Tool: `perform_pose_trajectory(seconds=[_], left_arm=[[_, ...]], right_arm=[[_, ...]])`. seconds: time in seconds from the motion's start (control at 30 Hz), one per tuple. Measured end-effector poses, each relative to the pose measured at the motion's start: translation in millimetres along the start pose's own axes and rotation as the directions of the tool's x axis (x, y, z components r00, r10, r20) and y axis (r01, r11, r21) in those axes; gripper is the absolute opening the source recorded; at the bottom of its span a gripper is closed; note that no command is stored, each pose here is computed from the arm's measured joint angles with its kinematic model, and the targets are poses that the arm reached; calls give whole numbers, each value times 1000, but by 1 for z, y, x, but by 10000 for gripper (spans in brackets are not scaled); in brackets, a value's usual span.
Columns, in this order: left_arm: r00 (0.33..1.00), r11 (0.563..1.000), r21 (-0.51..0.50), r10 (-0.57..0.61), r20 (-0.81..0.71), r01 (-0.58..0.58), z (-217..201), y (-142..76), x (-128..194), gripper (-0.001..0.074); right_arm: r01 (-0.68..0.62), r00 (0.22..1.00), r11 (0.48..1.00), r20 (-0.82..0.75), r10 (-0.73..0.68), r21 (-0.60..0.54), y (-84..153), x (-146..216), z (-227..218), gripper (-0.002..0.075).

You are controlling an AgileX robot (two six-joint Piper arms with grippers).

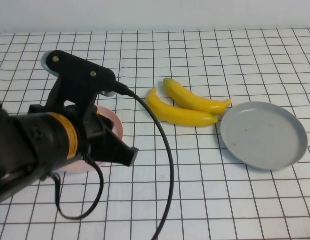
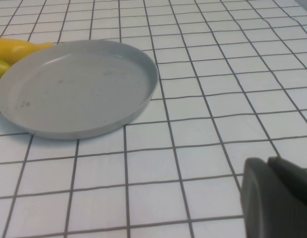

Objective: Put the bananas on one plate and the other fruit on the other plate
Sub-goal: Put another type of fruit in the right plate

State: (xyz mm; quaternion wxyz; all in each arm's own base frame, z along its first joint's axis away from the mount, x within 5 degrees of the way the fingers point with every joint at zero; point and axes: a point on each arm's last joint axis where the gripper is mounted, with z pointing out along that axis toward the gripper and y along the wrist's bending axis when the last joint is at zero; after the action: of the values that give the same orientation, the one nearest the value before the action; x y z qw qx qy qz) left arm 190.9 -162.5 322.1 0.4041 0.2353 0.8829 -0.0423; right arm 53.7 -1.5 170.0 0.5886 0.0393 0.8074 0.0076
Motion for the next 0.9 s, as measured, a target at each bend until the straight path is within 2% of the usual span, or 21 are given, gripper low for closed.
perform_pose_trajectory(seconds=[0.1, 0.2, 0.37, 0.53, 0.7, 0.9], left_arm=[[999, 999, 50, 8, 41, -10, -25, -9, 4, 3], [999, 998, 65, 0, 47, -3, -50, -8, 11, 3], [994, 993, 102, -72, 80, 64, -94, 10, 23, 3], [992, 992, 92, -100, 82, 92, -120, 30, 37, 3], [991, 992, 86, -102, 91, 94, -130, 38, 44, 3], [986, 998, 34, -61, 157, 56, -100, 34, 62, 0]], right_arm=[[0, 1000, 1000, 0, 0, 0, 0, 0, 0, -16], [0, 1000, 1000, 0, 0, 0, 0, 0, 0, -16], [0, 1000, 1000, 0, 0, 0, 0, 0, 0, -16], [0, 1000, 1000, 0, 0, 0, 0, 0, 0, -16], [-1, 1000, 1000, 0, 1, 0, 0, 0, 0, -16], [-1, 1000, 1000, 0, 1, 0, 0, 0, 0, -16]])
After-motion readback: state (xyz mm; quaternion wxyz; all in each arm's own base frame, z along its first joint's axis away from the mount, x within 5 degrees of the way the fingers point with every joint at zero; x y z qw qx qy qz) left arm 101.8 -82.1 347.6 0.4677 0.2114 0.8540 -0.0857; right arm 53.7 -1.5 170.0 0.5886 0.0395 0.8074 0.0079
